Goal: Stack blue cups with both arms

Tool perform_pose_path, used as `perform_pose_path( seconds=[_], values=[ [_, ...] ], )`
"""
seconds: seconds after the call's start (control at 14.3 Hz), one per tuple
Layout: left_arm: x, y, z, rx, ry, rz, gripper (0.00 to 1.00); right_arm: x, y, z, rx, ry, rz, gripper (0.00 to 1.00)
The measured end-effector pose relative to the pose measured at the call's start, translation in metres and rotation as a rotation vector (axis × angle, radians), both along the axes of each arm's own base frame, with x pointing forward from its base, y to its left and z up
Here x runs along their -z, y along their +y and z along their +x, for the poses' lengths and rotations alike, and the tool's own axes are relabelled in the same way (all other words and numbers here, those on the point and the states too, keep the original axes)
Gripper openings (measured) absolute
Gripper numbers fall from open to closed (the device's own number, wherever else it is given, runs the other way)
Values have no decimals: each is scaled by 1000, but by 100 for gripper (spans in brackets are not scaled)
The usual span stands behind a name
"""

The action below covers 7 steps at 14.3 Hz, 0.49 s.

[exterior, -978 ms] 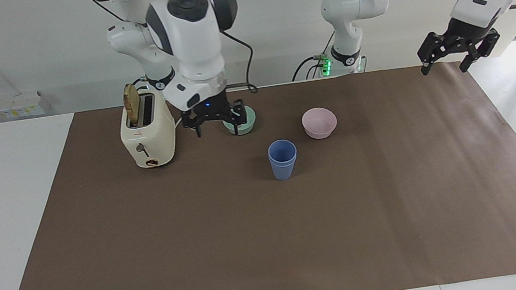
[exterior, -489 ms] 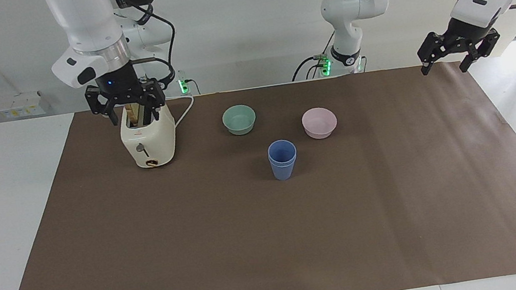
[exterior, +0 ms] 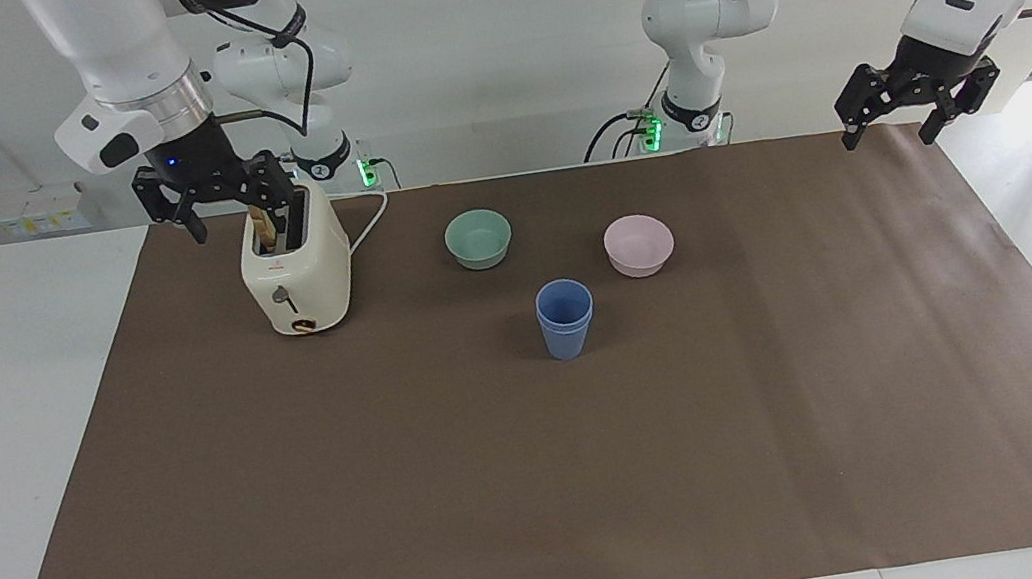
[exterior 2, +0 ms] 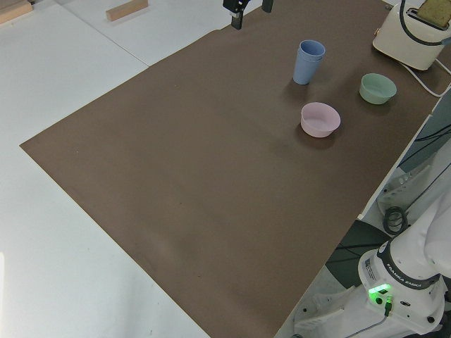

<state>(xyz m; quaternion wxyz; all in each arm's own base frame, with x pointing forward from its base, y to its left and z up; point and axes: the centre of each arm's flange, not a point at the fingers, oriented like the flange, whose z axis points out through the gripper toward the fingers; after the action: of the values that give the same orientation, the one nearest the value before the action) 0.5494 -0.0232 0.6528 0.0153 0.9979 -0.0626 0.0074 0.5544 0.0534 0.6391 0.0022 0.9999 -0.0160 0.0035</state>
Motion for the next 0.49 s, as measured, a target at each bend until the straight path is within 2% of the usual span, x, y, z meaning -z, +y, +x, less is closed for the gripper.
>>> perform_pose_path(
  seconds=[0.49],
  values=[
    [0,0,0,0,0,0,100,0,-4,-3,8,0,6,100]
  ],
)
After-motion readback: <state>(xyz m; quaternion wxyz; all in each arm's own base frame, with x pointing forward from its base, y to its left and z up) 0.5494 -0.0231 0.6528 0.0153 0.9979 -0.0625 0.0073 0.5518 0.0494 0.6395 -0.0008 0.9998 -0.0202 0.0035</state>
